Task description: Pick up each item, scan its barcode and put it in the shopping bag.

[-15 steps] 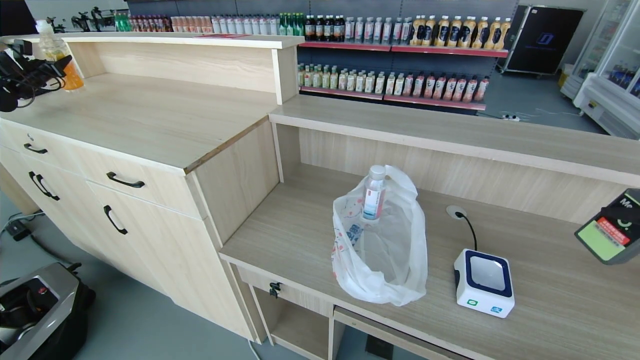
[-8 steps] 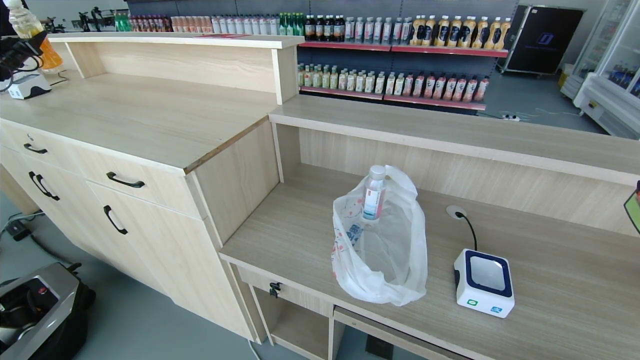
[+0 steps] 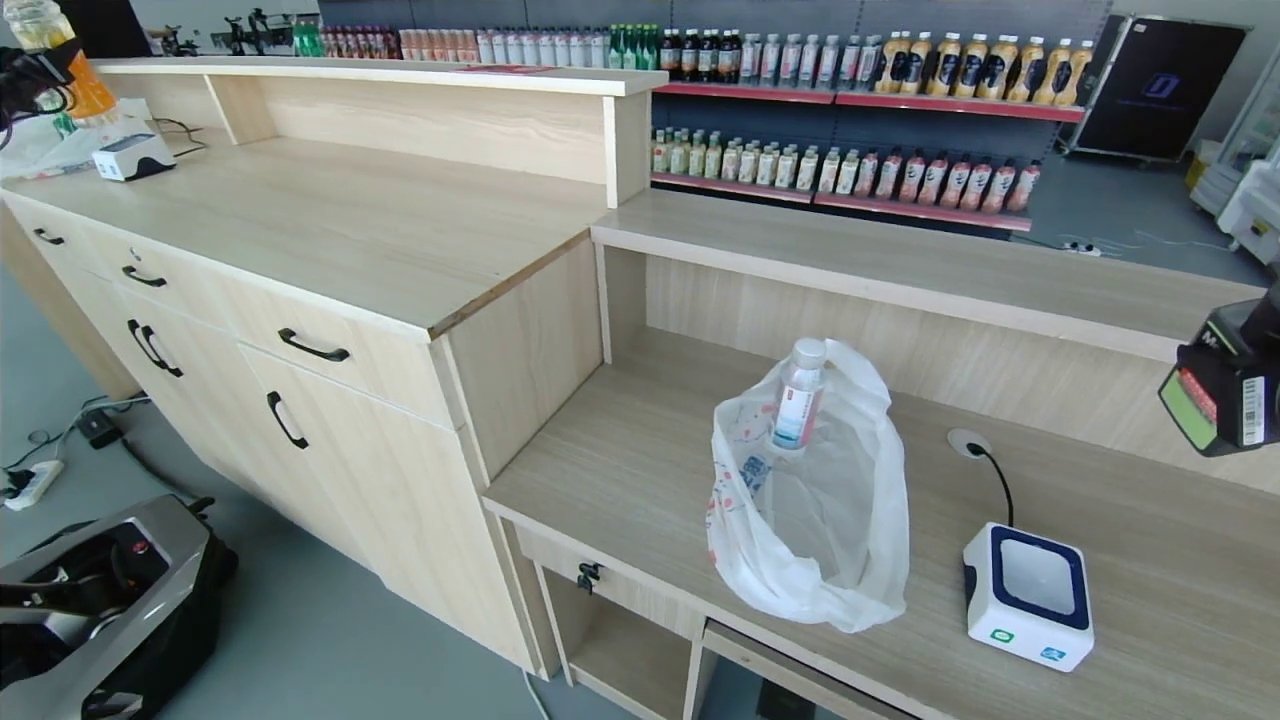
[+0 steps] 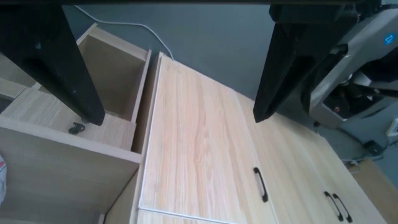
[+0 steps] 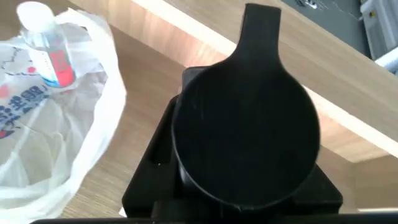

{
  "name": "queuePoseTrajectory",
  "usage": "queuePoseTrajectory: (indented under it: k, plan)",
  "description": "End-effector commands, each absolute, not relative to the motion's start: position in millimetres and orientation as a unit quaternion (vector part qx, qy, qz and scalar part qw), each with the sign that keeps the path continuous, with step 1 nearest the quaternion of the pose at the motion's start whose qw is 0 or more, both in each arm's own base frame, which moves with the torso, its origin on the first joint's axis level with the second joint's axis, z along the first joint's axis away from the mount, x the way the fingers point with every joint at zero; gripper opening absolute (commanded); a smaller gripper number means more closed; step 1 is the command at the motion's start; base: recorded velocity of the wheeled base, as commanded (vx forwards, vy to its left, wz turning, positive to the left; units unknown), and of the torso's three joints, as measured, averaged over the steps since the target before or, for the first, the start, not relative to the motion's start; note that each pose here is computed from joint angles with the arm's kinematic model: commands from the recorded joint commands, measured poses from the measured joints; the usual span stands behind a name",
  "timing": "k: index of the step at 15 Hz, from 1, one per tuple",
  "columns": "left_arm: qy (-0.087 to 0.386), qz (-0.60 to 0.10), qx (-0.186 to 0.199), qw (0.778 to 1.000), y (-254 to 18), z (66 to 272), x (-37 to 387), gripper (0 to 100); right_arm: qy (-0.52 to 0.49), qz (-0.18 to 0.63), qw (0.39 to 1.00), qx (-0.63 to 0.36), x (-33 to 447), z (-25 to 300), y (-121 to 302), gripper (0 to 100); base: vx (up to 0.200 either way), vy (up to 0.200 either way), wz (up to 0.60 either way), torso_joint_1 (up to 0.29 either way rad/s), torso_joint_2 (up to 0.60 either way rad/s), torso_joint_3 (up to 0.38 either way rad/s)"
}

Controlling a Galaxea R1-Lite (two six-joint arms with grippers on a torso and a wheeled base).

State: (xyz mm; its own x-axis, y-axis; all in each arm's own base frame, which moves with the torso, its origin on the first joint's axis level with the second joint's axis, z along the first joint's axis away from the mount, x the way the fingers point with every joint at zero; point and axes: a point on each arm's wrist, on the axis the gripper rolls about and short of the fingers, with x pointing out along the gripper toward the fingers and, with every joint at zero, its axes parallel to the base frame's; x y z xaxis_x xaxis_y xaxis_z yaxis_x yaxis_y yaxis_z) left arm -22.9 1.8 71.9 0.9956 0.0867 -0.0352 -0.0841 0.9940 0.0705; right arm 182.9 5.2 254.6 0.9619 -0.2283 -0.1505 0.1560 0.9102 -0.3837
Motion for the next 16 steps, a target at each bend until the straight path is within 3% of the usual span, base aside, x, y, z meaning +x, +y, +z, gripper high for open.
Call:
queuePoseTrajectory:
  k: [1,4,7,16]
  plan:
    - [0.019,0.043,0.035,0.998,2,72,-23,100,0.095,-0.069,0.974,-0.192,190,254,17,0,0.0,0.0,0.6,0.002,0.0,0.002]
    - [0.019,0.043,0.034,0.998,2,72,-23,100,0.12,-0.053,0.97,-0.203,198,244,22,0,0.0,0.0,0.6,-0.001,0.0,0.002]
    - [0.02,0.043,0.035,0.998,2,72,-23,100,0.199,-0.035,0.957,-0.208,204,214,21,0,0.0,0.0,0.0,0.0,0.0,0.0]
    - [0.019,0.043,0.035,0.998,2,72,-23,100,0.273,-0.033,0.948,-0.158,245,134,26,0,0.0,0.0,0.0,0.0,0.0,0.0]
